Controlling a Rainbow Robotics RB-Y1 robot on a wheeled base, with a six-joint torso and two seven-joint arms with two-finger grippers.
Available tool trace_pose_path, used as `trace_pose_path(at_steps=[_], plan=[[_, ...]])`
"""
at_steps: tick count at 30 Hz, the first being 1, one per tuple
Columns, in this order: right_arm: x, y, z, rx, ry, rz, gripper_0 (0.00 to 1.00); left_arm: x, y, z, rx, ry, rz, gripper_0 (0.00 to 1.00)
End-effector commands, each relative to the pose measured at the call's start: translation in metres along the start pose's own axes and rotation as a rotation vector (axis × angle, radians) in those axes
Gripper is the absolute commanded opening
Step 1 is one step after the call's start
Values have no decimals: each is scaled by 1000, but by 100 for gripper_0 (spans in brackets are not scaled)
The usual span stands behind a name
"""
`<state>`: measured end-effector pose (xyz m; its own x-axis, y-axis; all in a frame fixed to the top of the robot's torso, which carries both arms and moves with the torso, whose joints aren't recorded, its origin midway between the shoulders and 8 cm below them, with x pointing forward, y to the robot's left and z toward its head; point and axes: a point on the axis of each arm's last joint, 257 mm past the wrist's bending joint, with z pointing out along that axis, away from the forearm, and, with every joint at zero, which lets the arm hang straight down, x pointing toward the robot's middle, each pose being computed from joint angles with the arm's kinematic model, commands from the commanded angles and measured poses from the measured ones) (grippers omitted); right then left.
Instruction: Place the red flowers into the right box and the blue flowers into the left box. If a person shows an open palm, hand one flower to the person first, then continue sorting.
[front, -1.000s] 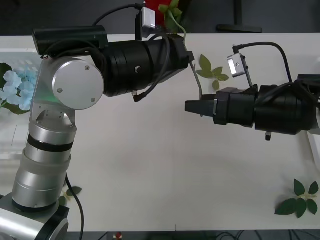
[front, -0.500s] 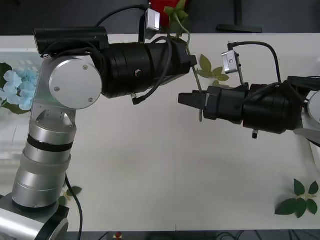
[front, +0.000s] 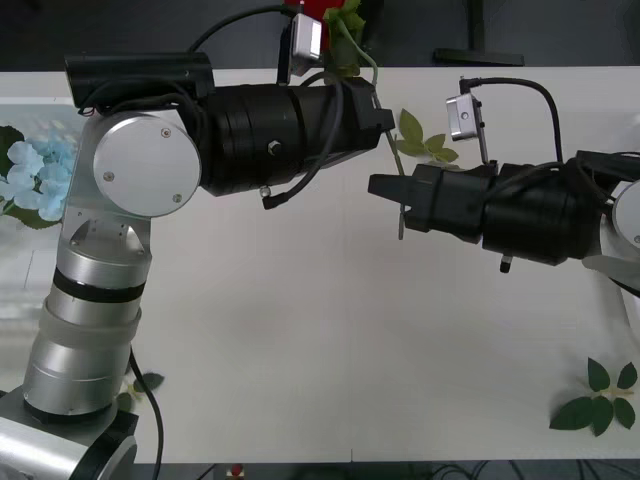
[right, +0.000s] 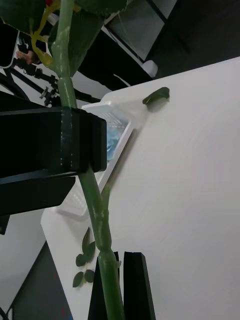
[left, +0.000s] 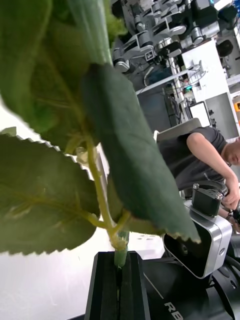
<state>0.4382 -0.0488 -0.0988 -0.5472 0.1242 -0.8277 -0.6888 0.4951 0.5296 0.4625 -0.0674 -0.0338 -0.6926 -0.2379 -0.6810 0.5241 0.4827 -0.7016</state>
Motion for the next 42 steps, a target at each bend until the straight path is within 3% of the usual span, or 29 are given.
trace_pose_path(at_steps=[1,5,8,12,28,35,42], plan=[[-20,14,6,-27,-32,3,0,-15,-16,-5,26,-20,63,0],[-19,13,5,-24,-32,5,0,-15,-16,-6,25,-20,73,0],[-20,14,5,-25,-33,4,0,-15,-16,-6,25,-20,73,55],[-20,14,6,-26,-33,6,0,-15,-16,-6,25,-20,73,99],[-28,-7,-11,29,-13,-32,0,-15,-16,-6,25,-20,73,100],[-49,-40,-72,44,194,-18,0,-15,-16,-6,25,-20,73,100],[-92,-83,-178,128,295,70,0,-15,-16,-6,25,-20,73,100]])
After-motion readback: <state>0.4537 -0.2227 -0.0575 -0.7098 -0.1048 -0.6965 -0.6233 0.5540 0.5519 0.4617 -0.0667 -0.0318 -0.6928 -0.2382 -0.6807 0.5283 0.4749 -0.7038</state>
